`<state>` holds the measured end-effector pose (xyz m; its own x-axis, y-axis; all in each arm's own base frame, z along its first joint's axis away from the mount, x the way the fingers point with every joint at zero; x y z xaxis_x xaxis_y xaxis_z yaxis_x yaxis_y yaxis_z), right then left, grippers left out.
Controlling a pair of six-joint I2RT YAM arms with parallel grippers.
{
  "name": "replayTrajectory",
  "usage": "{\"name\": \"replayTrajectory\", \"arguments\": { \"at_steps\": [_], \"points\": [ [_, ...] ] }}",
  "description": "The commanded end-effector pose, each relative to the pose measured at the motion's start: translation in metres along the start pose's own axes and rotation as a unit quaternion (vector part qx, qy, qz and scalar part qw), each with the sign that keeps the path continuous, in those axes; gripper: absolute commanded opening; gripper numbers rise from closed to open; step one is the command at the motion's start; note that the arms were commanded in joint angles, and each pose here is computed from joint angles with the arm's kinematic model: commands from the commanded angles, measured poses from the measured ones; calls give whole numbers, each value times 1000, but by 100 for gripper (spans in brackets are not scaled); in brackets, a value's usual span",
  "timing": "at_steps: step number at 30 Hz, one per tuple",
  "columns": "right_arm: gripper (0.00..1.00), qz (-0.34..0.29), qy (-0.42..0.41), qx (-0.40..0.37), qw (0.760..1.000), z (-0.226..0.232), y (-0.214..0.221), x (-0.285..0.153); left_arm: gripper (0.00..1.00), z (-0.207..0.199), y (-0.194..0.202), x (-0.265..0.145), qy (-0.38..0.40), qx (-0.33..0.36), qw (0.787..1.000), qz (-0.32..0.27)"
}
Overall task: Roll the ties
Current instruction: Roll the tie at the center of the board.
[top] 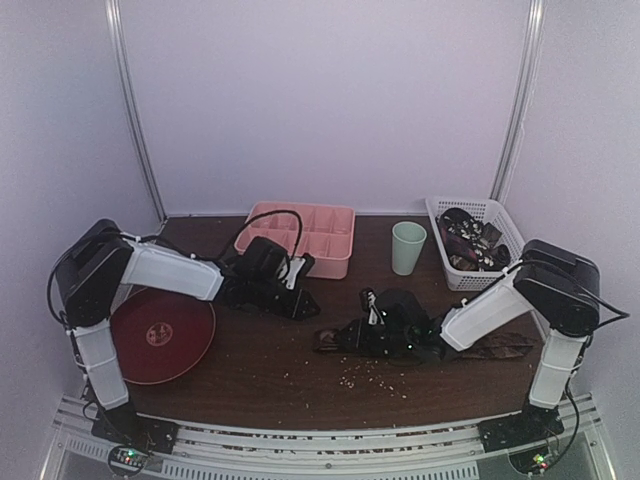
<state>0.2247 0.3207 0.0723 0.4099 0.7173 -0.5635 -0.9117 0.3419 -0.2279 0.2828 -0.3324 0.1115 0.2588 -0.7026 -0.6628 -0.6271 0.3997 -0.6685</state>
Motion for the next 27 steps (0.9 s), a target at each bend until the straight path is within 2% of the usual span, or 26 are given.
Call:
{"name": "replayTrajectory", "arguments": {
  "at_steps": [1, 3, 5, 8, 11, 15, 27],
  "points": [
    [23, 18, -13, 3, 1000, 4, 2, 5, 29, -18, -20, -31, 13, 188, 981, -48],
    [23, 19, -14, 5, 1000, 4, 2, 6, 32, -29, -15, -45, 37, 287, 955, -71],
    [23, 20, -17, 7, 1000, 4, 2, 7, 37, -39, -6, -57, 59, 382, 917, -96],
    [23, 17, -15, 8, 1000, 4, 2, 7, 46, -38, 0, -65, 36, 424, 899, -102],
    [23, 17, -13, 9, 1000, 3, 2, 7, 69, -40, 9, -56, 43, 462, 883, -76],
    [23, 19, -14, 8, 1000, 3, 4, 7, 71, -41, 24, -38, 47, 500, 863, -51],
    [23, 21, -17, 8, 1000, 6, 5, 7, 72, -35, 35, 0, 59, 534, 843, -13]
  ]
}}
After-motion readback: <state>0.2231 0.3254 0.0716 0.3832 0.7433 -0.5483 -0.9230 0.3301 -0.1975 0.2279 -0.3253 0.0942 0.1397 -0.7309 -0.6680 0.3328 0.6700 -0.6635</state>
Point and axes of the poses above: each gripper's point midway between its finger pads, its own x axis out along the fingers, its own z axis along the line the jaws close on, y = z × x, the point moved 7 cm from there along -x, back along the fingers, and after that the axes turned 13 degrees about x, right-handed, at the moved point
